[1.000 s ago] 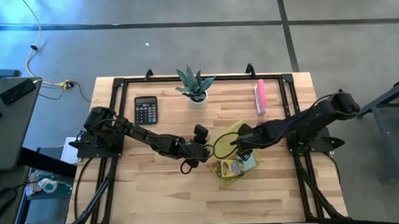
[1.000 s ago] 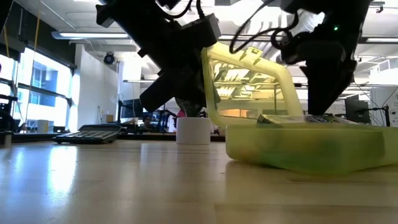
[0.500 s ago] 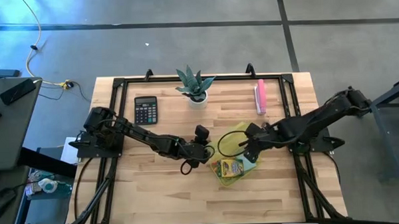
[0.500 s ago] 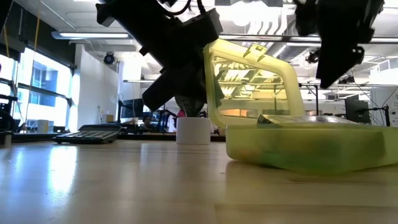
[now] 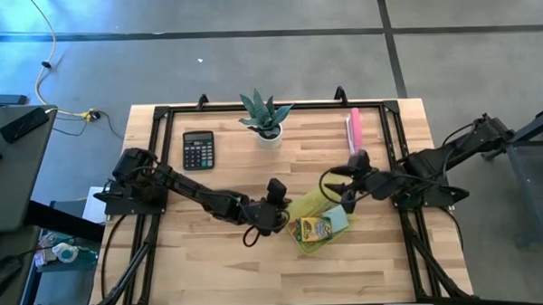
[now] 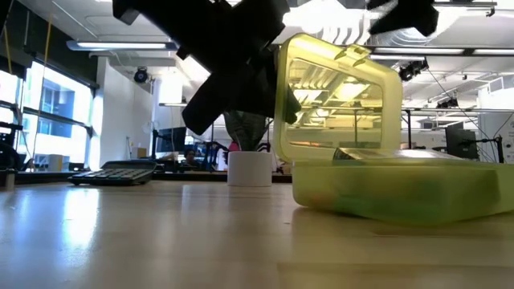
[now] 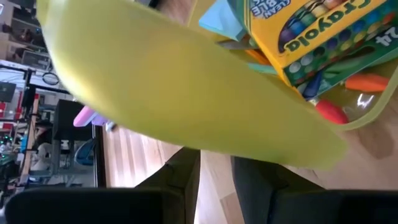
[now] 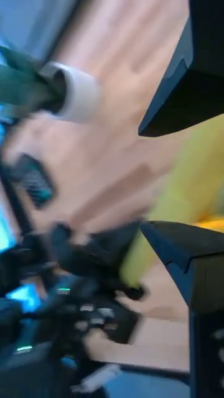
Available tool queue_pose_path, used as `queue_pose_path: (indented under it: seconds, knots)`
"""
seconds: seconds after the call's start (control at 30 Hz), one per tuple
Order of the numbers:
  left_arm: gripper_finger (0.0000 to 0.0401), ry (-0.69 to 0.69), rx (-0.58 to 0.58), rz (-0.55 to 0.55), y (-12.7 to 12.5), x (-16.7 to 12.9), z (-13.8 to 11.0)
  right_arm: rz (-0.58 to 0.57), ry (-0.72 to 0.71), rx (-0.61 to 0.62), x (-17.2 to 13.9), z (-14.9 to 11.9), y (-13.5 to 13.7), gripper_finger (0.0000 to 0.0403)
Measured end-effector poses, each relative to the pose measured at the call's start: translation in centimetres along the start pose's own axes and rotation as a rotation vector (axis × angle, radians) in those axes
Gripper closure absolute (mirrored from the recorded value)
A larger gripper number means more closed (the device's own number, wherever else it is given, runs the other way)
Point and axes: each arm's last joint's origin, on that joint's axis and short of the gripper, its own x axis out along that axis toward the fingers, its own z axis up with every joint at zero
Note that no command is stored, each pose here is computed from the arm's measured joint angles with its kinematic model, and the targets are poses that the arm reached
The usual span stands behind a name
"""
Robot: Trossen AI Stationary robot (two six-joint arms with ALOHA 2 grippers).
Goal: Pack school essentials
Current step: Close the yellow school supplies box
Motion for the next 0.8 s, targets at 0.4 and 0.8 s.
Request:
queue_pose_path:
  seconds: [0.4, 0.8]
  knots:
    - [0.0321, -0.011, 0.001, 0.007, 0.0, -0.1, 0.2, -0.139, 0.028, -0.050, 3.7, -0.3, -0.1, 0.0179]
    - [0.0321, -0.008, 0.002, 0.009, 0.0, -0.1, 0.2, -0.107, 0.161, -0.001, 5.6, -1.3, 0.1, 0.0179]
